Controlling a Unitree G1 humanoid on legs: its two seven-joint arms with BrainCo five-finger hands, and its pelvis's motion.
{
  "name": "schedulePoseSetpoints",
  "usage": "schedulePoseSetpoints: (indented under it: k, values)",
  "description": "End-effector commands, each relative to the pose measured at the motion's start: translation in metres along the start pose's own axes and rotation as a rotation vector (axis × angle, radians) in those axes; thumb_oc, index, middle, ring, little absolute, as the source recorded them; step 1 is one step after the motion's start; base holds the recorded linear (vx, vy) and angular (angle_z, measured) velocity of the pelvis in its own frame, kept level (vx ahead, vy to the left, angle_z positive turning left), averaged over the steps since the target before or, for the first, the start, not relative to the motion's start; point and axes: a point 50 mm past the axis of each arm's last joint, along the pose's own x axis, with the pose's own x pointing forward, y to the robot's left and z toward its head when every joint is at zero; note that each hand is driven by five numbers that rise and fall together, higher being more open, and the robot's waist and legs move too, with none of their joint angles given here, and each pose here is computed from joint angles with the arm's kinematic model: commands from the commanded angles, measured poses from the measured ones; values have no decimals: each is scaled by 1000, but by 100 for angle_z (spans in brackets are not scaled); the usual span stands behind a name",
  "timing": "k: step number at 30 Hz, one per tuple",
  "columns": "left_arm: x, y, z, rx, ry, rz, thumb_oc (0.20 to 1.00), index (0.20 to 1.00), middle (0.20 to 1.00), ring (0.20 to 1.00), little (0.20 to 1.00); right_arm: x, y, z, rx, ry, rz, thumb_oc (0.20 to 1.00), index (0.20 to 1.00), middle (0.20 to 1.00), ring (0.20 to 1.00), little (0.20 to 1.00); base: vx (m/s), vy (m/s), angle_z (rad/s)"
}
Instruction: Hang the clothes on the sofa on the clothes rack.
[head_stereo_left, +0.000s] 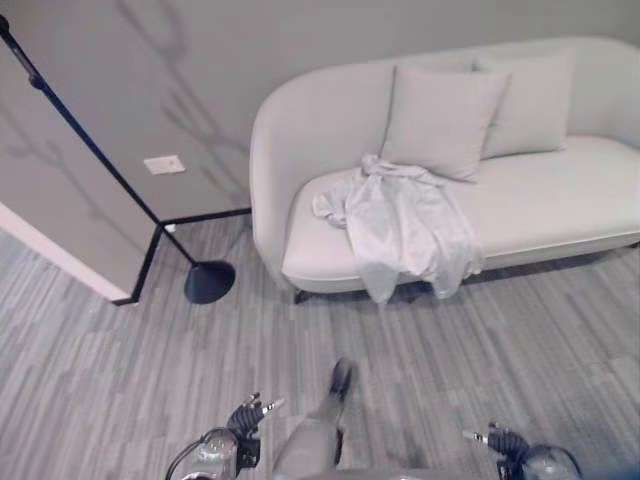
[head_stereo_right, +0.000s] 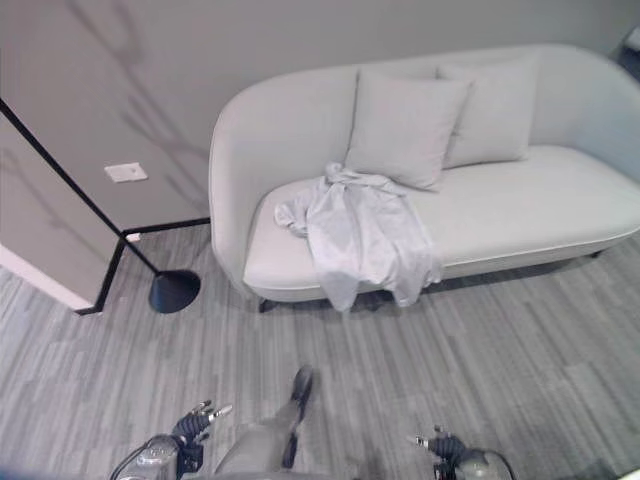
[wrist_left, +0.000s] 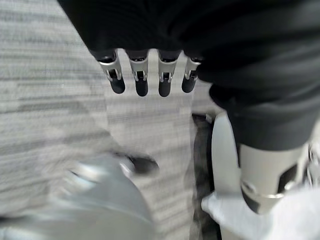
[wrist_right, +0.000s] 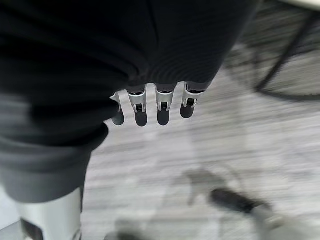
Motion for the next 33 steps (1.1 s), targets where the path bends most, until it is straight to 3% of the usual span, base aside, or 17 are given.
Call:
schedulePoseSetpoints:
  k: [1, 9, 22, 33]
  values:
    - [7, -8, 20, 38, -39, -23, 1000, 1000, 1000, 1000, 1000, -1, -2, -3, 12, -5, -15, 1000, 1000, 1000, 1000, 1000, 185, 34, -10]
    - [-4, 12, -17, 6, 90, 37, 1000, 1000, 1000, 1000, 1000, -4, 16, -25, -32, 64, 55, 1000, 1000, 1000, 1000, 1000, 349, 90, -43]
    - [9, -5, 35, 103, -61, -41, 1000, 1000, 1000, 1000, 1000, -6, 7, -32, -13, 90, 30, 1000, 1000, 1000, 1000, 1000, 197, 60, 24]
    - [10, -7, 33, 100, -63, -30, 1000, 1000, 1000, 1000, 1000, -8, -8, -33, 9, 81, -13, 1000, 1000, 1000, 1000, 1000, 346, -189, 29]
